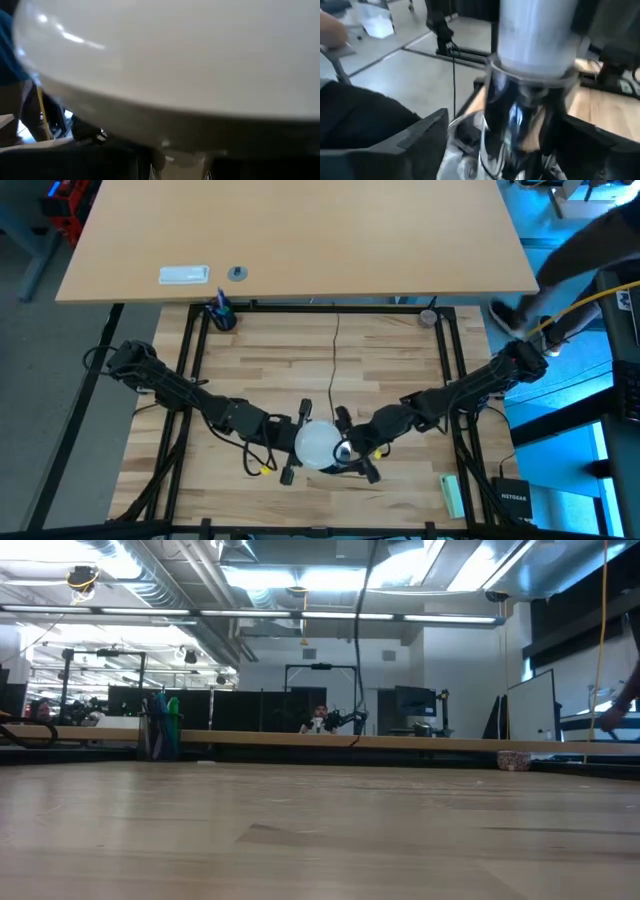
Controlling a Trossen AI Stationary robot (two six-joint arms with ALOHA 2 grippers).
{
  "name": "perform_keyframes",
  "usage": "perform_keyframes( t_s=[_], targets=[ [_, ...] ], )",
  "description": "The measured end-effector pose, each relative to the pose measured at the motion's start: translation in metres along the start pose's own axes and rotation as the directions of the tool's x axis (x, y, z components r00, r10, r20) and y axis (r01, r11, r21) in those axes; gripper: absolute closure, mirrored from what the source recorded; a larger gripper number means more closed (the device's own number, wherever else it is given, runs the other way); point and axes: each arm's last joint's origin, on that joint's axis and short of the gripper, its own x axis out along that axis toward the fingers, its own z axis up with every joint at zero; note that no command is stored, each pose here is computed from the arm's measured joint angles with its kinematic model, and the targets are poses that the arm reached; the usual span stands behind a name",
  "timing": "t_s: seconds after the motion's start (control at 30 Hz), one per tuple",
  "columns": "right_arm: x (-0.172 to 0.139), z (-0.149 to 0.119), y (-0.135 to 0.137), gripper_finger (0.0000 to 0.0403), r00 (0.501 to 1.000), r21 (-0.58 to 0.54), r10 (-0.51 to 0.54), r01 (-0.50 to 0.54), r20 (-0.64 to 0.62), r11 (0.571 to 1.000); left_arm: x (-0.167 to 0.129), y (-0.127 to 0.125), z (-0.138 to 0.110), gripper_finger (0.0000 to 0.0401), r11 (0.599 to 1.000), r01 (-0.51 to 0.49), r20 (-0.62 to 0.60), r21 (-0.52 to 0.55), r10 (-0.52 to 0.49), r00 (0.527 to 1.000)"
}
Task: Screw lightbulb
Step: Remove the lightbulb from the lamp
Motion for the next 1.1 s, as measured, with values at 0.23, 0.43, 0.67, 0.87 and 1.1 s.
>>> perform_keyframes(
  t_s=[0.23,0.43,0.67,0.87,1.1],
  targets=[
    [-0.002,0.0,-0.002,0.0228,0.996,-0.002,-0.088,0.088,-0.008,0.996,-0.001,-0.002,0.001,0.0268,1.0,-0.001,-0.001,0.009,0.001,1.0],
    [-0.006,-0.004,-0.003,0.0228,0.925,-0.075,-0.374,0.37,-0.057,0.926,-0.002,0.003,-0.001,0.0268,0.976,-0.217,-0.033,0.019,0.217,0.976],
    [-0.009,-0.01,-0.008,0.0228,0.597,-0.137,-0.801,0.792,-0.03,0.595,0.006,0.014,-0.014,0.0268,0.809,-0.581,-0.02,-0.089,0.581,0.813],
    [-0.008,-0.011,-0.012,0.0228,0.578,-0.151,-0.815,0.804,-0.026,0.575,0.012,0.008,-0.017,0.0268,0.758,-0.648,-0.011,-0.069,0.649,0.761],
    [-0.022,0.001,-0.004,0.0171,0.789,-0.153,-0.613,0.601,-0.041,0.784,0.007,-0.007,-0.007,0.0268,0.812,-0.582,-0.002,0.03,0.583,0.813]
  ],
)
